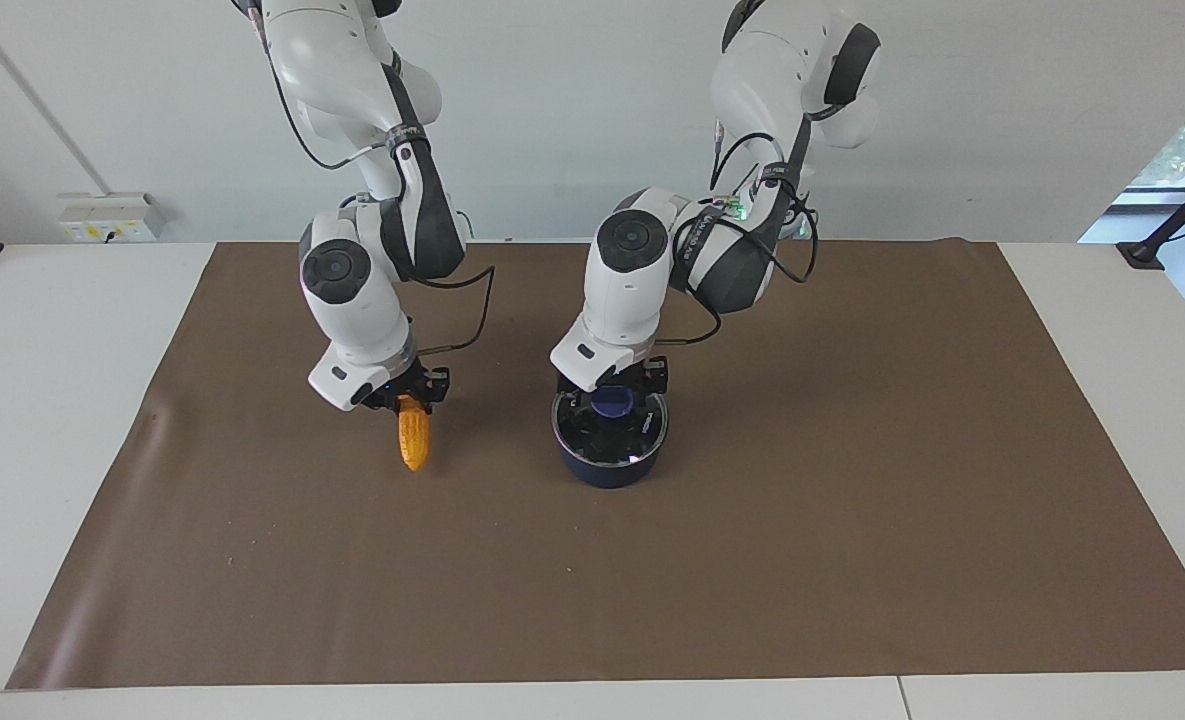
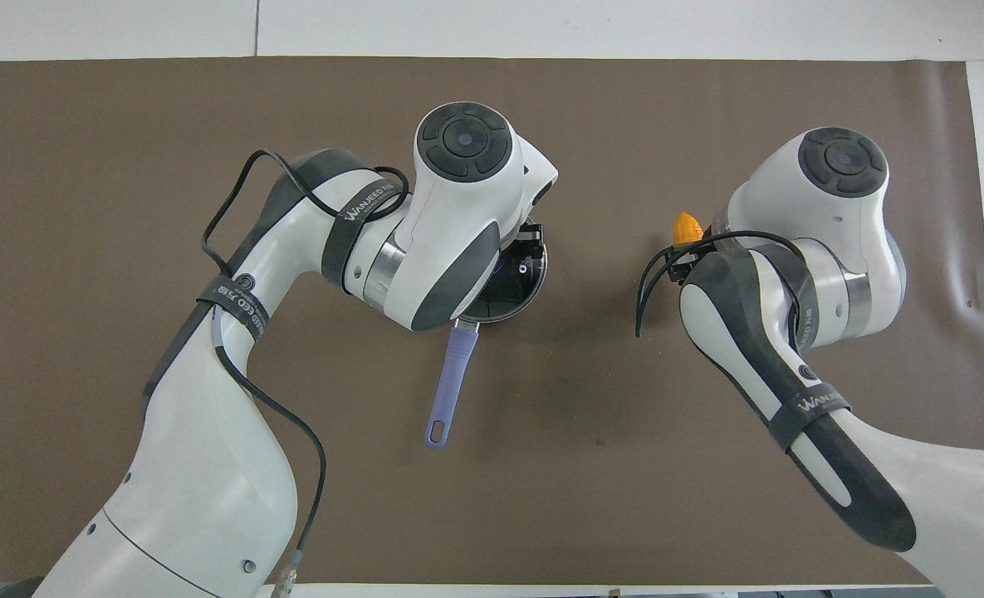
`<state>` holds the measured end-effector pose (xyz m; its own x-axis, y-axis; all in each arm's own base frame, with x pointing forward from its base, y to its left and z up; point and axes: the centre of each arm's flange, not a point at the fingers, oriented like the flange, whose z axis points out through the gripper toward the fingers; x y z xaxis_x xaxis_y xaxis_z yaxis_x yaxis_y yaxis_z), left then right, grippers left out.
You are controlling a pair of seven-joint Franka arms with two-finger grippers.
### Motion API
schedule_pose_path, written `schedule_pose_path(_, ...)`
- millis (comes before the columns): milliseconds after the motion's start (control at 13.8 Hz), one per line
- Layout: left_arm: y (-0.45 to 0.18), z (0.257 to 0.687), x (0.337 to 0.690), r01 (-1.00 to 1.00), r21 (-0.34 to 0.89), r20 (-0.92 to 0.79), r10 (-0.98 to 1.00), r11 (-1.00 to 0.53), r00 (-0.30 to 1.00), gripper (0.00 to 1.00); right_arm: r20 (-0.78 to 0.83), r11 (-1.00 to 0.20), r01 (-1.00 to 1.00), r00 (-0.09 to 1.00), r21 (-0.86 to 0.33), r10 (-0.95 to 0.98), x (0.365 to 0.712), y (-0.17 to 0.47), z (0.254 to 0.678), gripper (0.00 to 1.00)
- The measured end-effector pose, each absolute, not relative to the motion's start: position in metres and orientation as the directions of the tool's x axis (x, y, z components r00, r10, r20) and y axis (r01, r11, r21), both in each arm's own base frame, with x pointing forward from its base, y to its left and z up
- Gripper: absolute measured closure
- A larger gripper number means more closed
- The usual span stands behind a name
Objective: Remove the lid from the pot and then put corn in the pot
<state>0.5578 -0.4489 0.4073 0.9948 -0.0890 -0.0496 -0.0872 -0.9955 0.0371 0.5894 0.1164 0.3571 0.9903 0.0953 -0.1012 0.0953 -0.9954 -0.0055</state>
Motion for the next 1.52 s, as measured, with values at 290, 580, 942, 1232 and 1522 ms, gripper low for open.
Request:
schedule_pose_path(290,-0.448,0.408,0.557,-0.089,0.028,-0.051,-0.091,-0.996,0.995,0.33,-0.100,-0.995,0.096,0.990,-0.006,0.096,0.590,0.117,0.358,0.59)
schedule_pose_path(580,-0.448,0.408,0.557,-0.089,0.028,-0.052,-0.091,-0.996,0.995,0.33,-0.100,-0.995,0.096,0.990,-0.006,0.097,0.590,0.117,0.358,0.59)
schedule_pose_path(942,-0.447,0.410,0.557,-0.089,0.028,-0.056,-0.091,-0.996,0.994,0.33,-0.100,-0.995,0.097,0.990,-0.006,0.097,0.590,0.118,0.358,0.59)
schedule_pose_path(1232,-0.443,0.440,0.553,-0.066,0.071,-0.075,-0.071,-0.995,0.995,0.33,-0.100,-0.995,0.098,0.990,-0.006,0.098,0.590,0.118,0.357,0.59)
schedule_pose_path(1522,-0.384,0.507,0.564,0.007,0.074,-0.074,0.002,-0.997,0.997,0.33,-0.087,-0.994,0.106,0.990,-0.015,0.107,0.599,0.153,0.394,0.59)
